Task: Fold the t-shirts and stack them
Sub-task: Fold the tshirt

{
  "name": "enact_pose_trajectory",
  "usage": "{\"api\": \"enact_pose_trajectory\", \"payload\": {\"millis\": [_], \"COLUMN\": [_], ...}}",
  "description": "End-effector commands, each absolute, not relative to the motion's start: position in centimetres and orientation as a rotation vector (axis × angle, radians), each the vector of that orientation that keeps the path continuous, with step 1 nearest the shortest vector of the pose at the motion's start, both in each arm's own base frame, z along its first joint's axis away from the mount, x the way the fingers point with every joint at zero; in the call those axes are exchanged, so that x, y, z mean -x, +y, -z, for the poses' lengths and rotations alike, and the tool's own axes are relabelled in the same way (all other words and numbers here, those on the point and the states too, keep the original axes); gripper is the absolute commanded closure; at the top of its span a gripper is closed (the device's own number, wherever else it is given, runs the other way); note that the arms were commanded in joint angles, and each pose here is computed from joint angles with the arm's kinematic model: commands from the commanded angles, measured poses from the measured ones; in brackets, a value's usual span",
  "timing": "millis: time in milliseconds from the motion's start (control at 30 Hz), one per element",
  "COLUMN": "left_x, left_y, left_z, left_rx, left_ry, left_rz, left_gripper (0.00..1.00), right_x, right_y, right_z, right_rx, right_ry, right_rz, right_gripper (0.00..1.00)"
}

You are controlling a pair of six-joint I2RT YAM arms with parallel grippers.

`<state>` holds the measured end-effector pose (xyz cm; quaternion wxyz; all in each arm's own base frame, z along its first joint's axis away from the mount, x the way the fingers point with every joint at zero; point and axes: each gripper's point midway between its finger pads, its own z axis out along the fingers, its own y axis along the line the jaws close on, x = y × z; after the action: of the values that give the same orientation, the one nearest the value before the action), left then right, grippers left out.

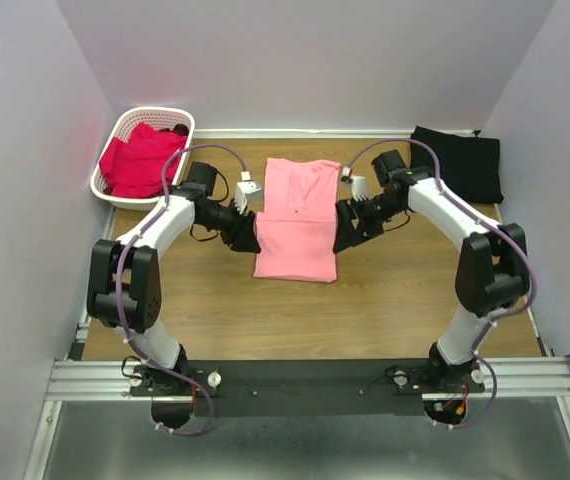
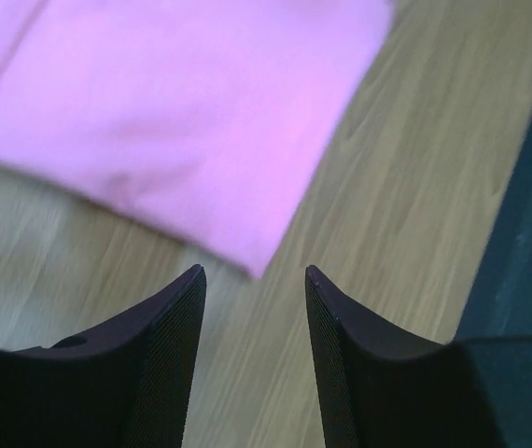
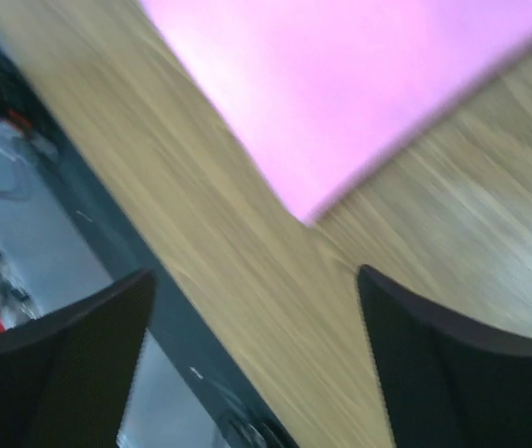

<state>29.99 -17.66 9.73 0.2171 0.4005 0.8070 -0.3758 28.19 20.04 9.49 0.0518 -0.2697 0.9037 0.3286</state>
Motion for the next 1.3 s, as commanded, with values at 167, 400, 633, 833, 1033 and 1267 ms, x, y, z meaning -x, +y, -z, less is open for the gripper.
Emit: {"api": "enact_pose_trajectory", "payload": {"millis": [167, 400, 633, 833, 1033, 1267], "left_x": [-23.7, -23.4, -23.9, -23.3, -20.5, -20.9], "left_y": [-25.7, -26.7, -26.6, -24.5, -22.6, -22.4], "left_z": [-12.8, -9.8, -4.7, -1.9, -1.7, -4.1], "left_rx": [-1.077, -1.071, -1.004, -0.872, -0.924, -0.961], "left_ry": [1.924, 1.964, 2.118, 2.216, 2.111, 1.977], "left_rz": [1.701, 1.747, 1.763, 1.819, 1.962, 1.963], "left_gripper": [0.29, 0.08, 0.07, 0.07, 0.07, 0.07], "right_x": [-27.8, -25.8, -24.3, -23.0, -22.1, -22.8], "right_y": [28.8, 31.2, 30.6, 28.6, 27.0, 25.1], "right_z": [-13.3, -9.7, -5.9, -2.2, -1.9, -4.1], "right_rx": [0.538, 0.498, 0.465, 0.396, 0.353, 0.458], "right_ry": [2.494, 2.531, 2.614, 2.704, 2.716, 2.685], "right_rz": [-1.590, -1.702, -1.715, -1.719, -1.745, -1.649], "right_gripper": [0.00, 0.00, 0.00, 0.00, 0.00, 0.00]}}
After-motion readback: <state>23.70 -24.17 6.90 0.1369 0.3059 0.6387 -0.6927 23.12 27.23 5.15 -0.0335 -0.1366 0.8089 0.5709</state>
